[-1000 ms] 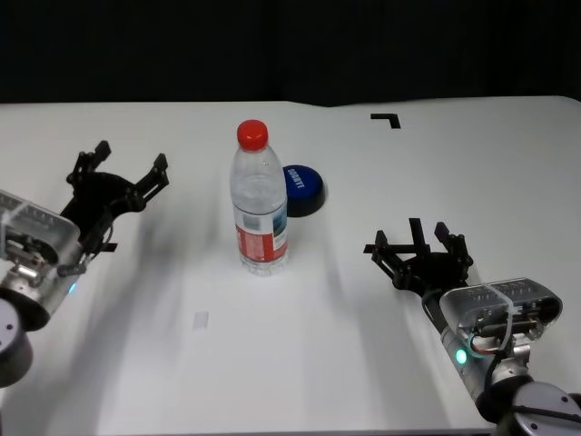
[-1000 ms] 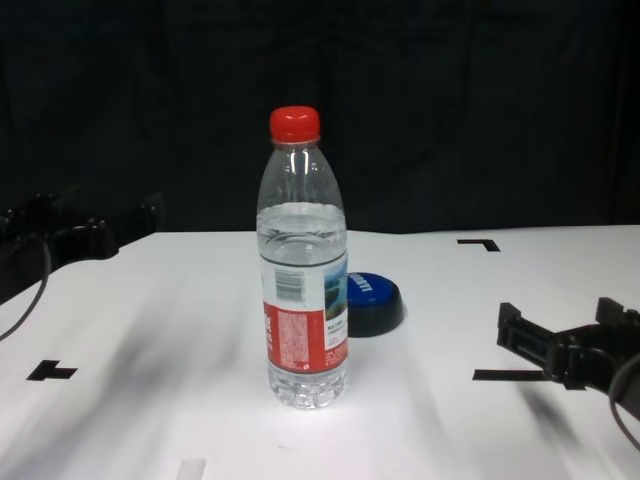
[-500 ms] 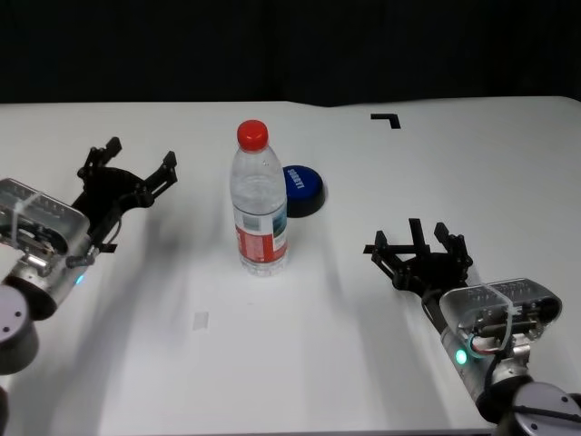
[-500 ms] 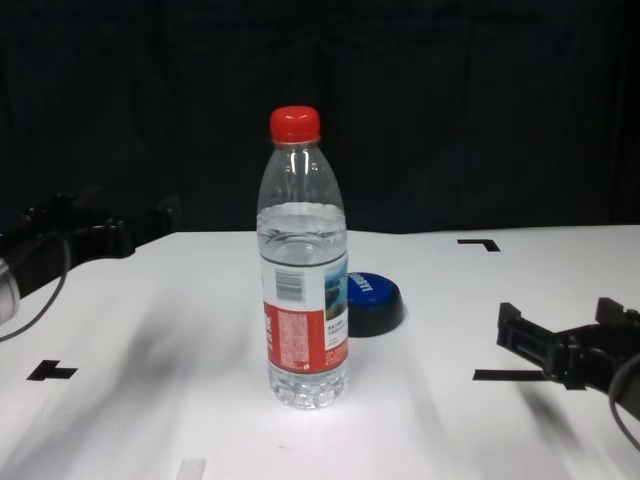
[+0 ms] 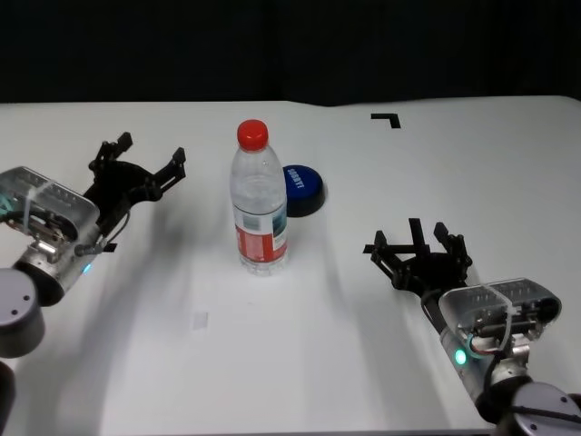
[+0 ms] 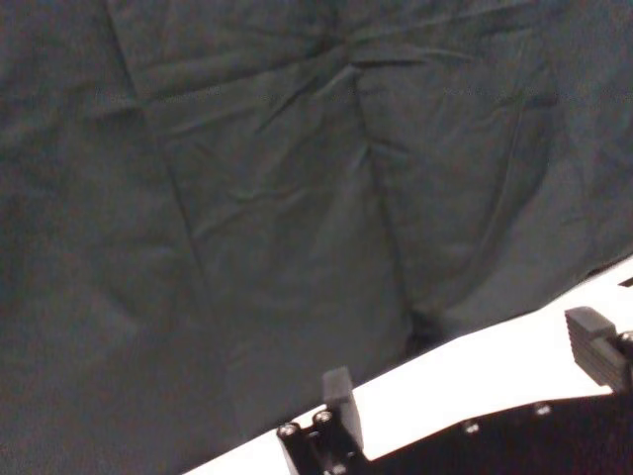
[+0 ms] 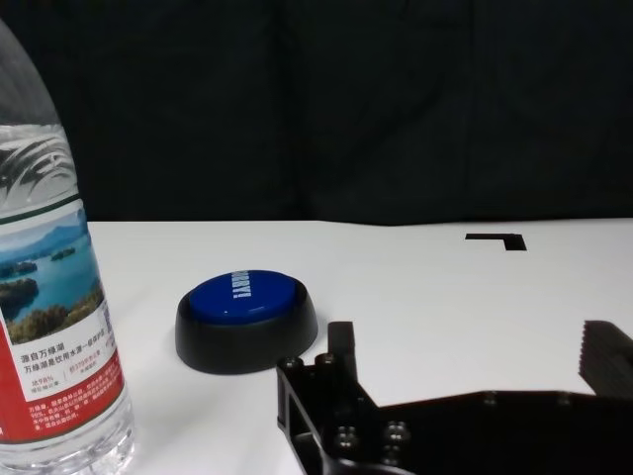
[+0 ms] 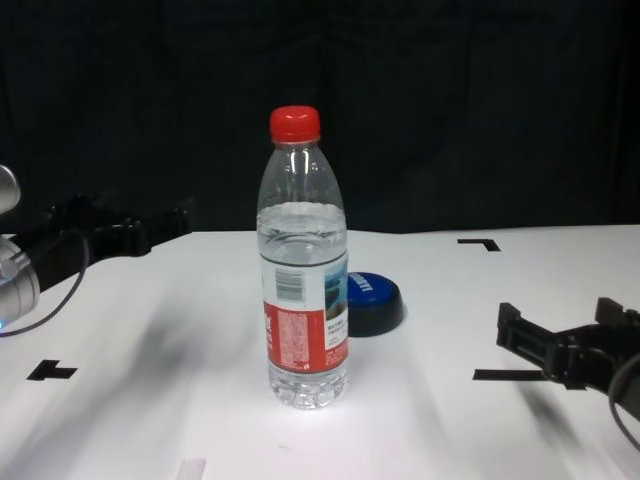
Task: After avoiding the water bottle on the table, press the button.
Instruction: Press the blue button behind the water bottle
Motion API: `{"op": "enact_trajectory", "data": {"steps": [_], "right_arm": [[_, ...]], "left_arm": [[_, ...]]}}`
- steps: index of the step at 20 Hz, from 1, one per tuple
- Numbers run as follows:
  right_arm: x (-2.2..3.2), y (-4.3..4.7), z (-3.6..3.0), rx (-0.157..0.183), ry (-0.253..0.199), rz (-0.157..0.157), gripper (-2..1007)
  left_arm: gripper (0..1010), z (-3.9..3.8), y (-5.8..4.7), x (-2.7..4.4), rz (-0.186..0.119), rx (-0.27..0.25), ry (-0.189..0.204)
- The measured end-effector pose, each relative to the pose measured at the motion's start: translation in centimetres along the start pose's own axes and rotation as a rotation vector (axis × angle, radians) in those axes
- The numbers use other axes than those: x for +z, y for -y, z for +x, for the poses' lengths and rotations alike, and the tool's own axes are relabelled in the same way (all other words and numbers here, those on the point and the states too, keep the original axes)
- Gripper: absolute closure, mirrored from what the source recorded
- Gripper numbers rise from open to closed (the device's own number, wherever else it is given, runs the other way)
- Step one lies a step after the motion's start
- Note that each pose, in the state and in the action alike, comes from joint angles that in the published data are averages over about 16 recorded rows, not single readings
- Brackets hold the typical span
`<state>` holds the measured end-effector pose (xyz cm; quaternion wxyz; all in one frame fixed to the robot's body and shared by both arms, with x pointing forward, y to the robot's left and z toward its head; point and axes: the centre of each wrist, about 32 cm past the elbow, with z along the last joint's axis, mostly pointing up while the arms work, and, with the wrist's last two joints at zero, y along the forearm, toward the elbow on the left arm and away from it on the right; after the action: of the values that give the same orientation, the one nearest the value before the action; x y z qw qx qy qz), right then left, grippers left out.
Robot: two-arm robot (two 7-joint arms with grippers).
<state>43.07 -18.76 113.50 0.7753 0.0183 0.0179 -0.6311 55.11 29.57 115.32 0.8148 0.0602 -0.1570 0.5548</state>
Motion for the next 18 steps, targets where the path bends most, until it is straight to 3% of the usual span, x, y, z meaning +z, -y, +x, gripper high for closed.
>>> {"op": "enact_trajectory", "data": {"steps": [18], "right_arm": [[0.00,0.00,0.00,0.000,0.000,0.000,3]], "left_arm": [[7,0.52,2.8,-0.44,-0.009,-0.051,0.015]]}}
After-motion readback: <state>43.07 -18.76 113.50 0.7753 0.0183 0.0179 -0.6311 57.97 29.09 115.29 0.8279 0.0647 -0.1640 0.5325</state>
